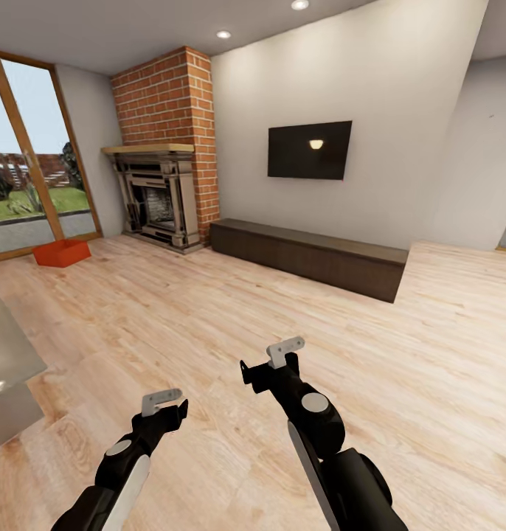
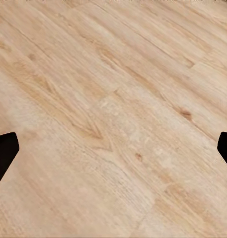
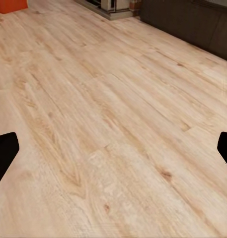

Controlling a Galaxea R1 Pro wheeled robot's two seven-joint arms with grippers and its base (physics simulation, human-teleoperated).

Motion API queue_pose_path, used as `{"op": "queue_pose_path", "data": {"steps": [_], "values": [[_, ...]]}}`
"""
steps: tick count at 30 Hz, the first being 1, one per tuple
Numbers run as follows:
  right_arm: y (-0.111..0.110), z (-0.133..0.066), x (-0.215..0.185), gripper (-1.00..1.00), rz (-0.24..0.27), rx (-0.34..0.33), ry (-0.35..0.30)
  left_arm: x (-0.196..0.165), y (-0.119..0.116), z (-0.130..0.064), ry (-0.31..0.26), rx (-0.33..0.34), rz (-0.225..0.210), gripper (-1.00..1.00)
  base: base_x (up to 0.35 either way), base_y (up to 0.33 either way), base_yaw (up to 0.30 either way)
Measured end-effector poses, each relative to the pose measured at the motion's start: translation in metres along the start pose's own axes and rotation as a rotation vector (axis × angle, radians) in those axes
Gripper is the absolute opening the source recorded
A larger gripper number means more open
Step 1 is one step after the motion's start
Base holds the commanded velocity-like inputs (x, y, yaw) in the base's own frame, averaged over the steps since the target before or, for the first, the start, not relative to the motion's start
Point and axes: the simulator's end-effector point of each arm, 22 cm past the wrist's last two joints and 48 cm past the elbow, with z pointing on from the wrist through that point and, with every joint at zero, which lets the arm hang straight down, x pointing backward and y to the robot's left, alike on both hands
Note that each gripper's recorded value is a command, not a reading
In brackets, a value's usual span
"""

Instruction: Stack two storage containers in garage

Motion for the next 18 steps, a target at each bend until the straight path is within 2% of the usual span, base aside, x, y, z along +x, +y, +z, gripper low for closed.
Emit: {"op": "queue_pose_path", "data": {"steps": [18], "values": [[0.0002, 0.0000, 0.0000, 1.00, 0.000, 0.000, 0.000, 0.0000, 0.0000, 0.0000, 0.000, 0.000, 0.000, 1.00, 0.338, -0.097, 0.000]]}}
